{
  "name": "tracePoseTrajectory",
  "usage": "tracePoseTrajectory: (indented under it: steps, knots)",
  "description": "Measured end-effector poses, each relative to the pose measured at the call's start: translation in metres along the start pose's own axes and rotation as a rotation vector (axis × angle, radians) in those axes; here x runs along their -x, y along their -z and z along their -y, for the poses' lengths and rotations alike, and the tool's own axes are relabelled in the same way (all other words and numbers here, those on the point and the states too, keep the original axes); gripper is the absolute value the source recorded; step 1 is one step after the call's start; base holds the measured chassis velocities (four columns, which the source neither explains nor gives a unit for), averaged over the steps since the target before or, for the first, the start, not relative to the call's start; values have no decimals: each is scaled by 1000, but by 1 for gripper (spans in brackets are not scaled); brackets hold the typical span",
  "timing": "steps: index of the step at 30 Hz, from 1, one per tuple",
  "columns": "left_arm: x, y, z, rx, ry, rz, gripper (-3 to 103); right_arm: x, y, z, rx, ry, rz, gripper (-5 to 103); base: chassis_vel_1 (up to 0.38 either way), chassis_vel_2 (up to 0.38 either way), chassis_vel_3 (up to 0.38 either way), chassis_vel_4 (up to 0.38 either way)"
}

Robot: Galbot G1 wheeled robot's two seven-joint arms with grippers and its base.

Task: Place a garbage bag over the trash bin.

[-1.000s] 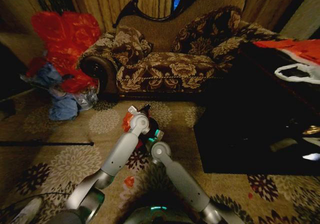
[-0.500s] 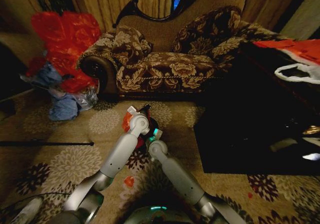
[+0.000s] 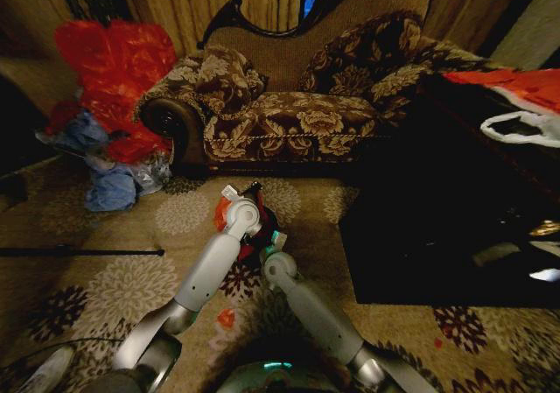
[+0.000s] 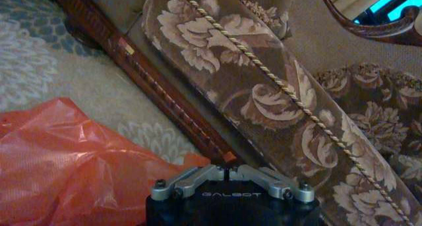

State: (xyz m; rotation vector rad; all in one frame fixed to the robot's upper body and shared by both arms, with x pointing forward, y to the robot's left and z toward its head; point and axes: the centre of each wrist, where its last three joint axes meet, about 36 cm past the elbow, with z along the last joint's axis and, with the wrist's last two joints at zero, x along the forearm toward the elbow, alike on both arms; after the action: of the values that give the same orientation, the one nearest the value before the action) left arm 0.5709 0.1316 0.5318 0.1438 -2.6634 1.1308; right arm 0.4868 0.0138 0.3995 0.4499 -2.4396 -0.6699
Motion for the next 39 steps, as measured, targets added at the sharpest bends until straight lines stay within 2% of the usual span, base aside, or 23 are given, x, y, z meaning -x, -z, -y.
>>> tracePoseTrajectory:
  steps: [3, 4, 7, 9, 21, 27, 29, 33, 35, 38, 39]
  knots:
    - [-1, 1, -2, -3, 6, 4, 0, 0, 1, 3, -14, -7, 8, 18, 0, 0, 0, 0]
    - [-1, 1, -2, -3, 6, 4, 0, 0, 1, 3, -14, -7, 8, 18, 0, 0, 0, 0]
    - [-3, 3, -4, -4, 10, 7, 0, 1, 1, 6, -27, -16, 17, 3, 0, 0, 0, 0]
    - [-3, 3, -4, -5, 12, 9, 0, 1, 1, 6, -30, -18, 21, 1, 0, 0, 0, 0]
    - [-6, 9, -10, -16, 35, 25, 0, -6, 29, 18, -106, -38, 102, 0, 0, 0, 0, 0]
    - [-6, 13, -14, -19, 49, 35, 0, -4, 44, 39, -142, -67, 120, 0, 0, 0, 0, 0]
    - [-4, 15, -19, -15, 61, 46, 0, -6, 51, 52, -167, -81, 130, 0, 0, 0, 0, 0]
    - [-4, 16, -24, -8, 59, 48, -2, -7, 57, 60, -190, -82, 141, 0, 0, 0, 0, 0]
    - [-11, 15, -26, -4, 31, 39, 8, -6, 60, 63, -202, -79, 148, 0, 0, 0, 0, 0]
    - [-16, 15, -28, 2, 4, 23, 14, -4, 62, 64, -202, -77, 149, 0, 0, 0, 0, 0]
    - [-21, 14, -32, 15, -30, 5, 19, 0, 63, 61, -199, -74, 150, 0, 0, 0, 0, 0]
